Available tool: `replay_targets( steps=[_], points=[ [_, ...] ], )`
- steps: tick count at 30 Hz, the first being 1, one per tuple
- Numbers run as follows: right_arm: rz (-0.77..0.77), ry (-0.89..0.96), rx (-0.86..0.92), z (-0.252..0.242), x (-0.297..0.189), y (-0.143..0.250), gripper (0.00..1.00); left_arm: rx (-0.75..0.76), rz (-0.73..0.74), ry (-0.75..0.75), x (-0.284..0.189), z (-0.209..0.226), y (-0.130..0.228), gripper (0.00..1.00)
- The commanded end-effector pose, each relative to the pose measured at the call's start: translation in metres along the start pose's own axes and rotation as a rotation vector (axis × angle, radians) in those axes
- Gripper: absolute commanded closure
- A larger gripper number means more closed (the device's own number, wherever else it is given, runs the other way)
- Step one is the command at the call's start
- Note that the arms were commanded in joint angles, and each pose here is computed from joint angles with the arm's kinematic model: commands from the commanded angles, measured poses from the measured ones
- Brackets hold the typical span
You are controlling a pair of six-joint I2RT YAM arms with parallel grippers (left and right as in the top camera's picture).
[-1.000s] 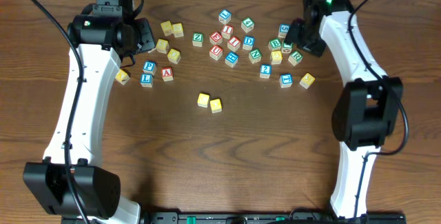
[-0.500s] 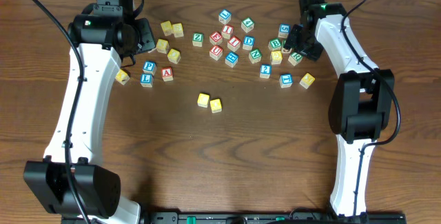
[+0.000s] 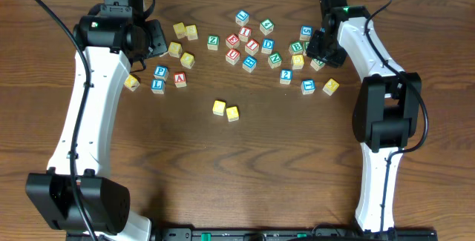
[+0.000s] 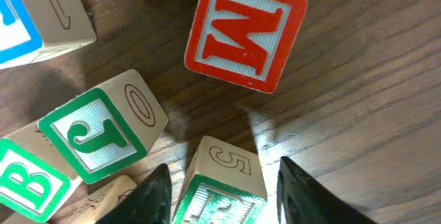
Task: Spell out CORL
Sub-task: 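Move the right gripper over the green R block in the pile, then close the right gripper on the green R block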
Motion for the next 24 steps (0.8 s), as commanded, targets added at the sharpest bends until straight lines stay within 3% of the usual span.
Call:
replay_targets(
  steps=[1,17,24],
  points=[
    [0.018,0.028,-0.001,-0.008,0.009,0.002,0.61,0.006,0.003,-0.013,0.004,0.001,0.000,0.70],
    [0.037,0.030,-0.140,-0.008,0.020,0.005,0.76,0.006,0.003,-0.013,0.004,0.001,0.000,0.71],
    [-0.063,-0.082,-0.232,0.006,-0.048,-0.005,0.78,0.006,0.002,-0.013,0.004,0.001,-0.001,0.71]
  ],
)
Point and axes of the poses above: each gripper's point midway between its finger pads, its own x axis out along the fingers, its own z axis along the line the jaws close on, y = z × x, the point moved 5 cm from there along -x, back along the fingers, and after that the axes turned 15 degrees about -x, right-handed, at the moved point
